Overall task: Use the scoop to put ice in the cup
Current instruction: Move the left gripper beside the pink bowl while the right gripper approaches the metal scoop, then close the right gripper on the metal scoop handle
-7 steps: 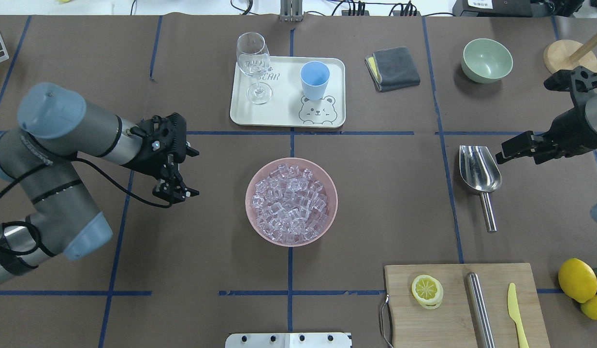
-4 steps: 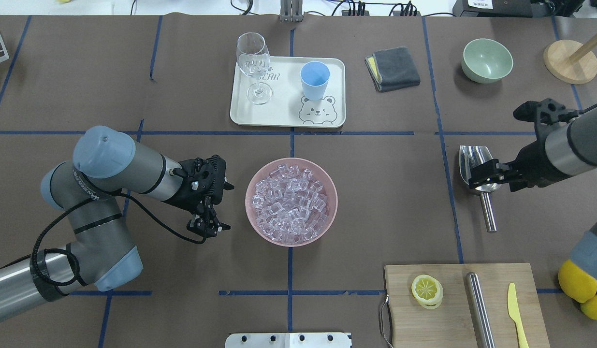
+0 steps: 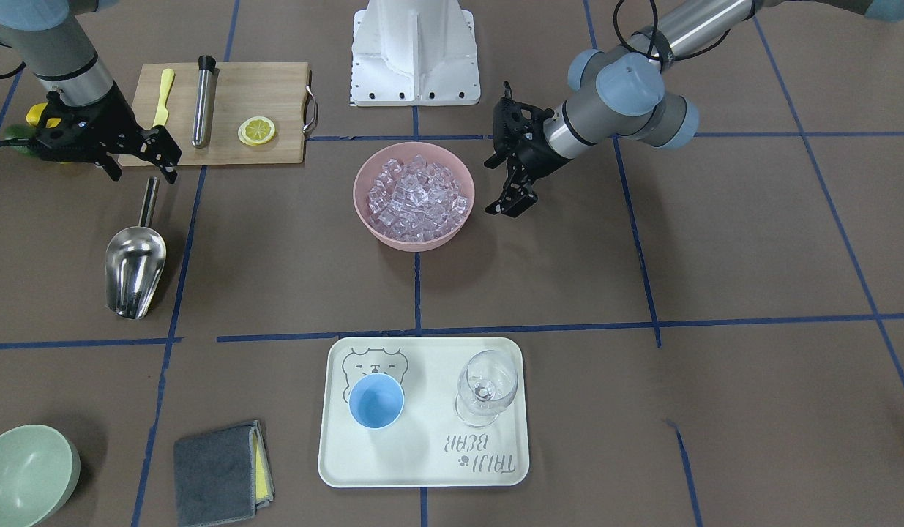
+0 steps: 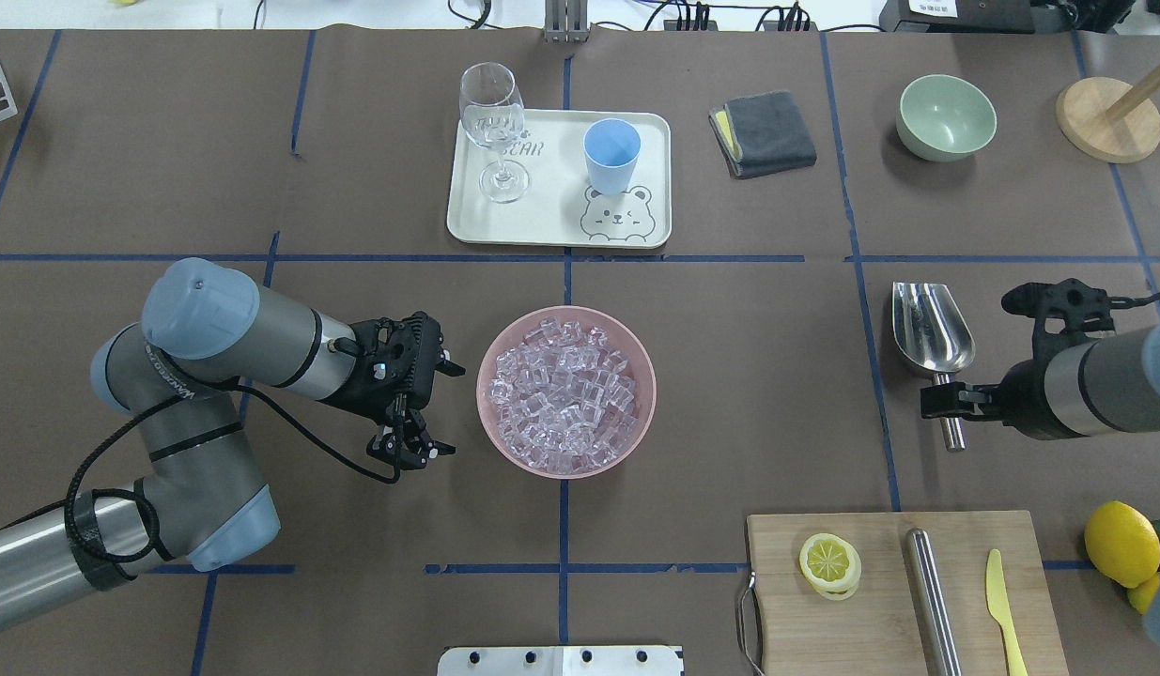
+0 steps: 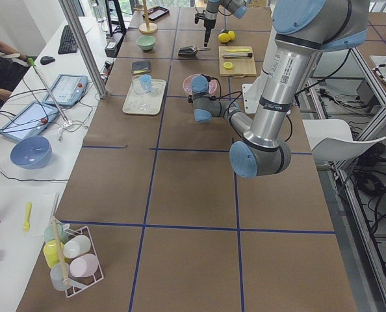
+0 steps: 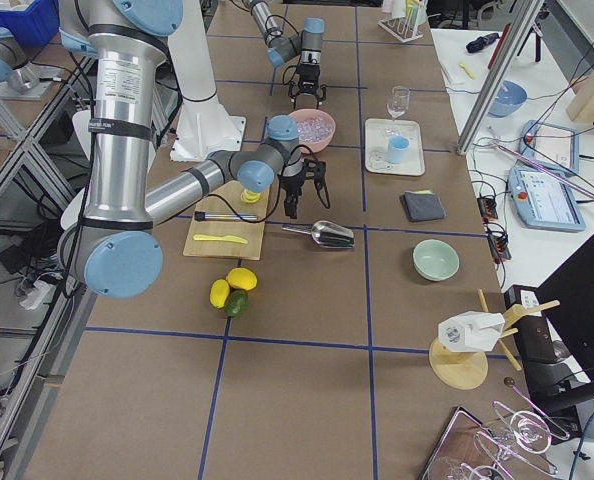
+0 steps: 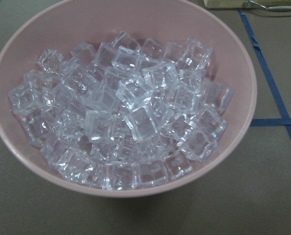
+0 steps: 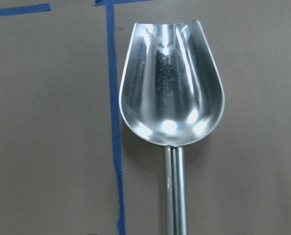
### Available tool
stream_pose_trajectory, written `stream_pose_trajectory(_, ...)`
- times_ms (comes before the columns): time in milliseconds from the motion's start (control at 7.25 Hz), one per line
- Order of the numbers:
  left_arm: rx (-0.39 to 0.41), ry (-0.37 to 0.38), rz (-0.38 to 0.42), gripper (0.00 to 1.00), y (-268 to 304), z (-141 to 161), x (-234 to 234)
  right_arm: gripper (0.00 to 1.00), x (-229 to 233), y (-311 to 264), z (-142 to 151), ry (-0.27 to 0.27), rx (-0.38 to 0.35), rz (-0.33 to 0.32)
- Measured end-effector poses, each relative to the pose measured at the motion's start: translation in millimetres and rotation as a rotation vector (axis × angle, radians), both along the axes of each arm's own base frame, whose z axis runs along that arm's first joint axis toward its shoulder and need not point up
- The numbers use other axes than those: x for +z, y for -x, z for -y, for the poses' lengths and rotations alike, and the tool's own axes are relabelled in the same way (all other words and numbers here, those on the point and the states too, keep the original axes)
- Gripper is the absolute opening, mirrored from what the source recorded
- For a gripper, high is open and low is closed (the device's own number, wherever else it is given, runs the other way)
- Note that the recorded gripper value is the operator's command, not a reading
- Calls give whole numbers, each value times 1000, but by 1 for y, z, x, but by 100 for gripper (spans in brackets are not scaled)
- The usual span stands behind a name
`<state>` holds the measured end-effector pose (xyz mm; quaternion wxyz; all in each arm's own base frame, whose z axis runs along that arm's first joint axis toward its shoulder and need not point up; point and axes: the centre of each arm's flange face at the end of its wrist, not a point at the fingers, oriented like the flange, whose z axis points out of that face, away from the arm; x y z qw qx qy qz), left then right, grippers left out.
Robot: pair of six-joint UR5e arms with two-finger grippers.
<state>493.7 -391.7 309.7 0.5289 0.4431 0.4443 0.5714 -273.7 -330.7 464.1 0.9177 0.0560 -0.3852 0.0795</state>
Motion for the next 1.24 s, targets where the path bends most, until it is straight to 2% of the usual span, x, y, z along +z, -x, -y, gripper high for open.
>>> stream_pose_trajectory(414,1,-4,-9,100,2,-1,-4,99,34,14,-3,-16,24,46)
stream_pose_trajectory(828,1,-7,-14,100,4,-1,-7,93,40,37,-3,-23,10,42)
stream_pose_trajectory(1103,0,-9,-18,100,5,-1,-9,83,45,52,-2,-33,5,30)
stream_pose_trajectory(1241,0,-11,-21,100,6,-2,-10,66,48,54,-2,-33,4,23)
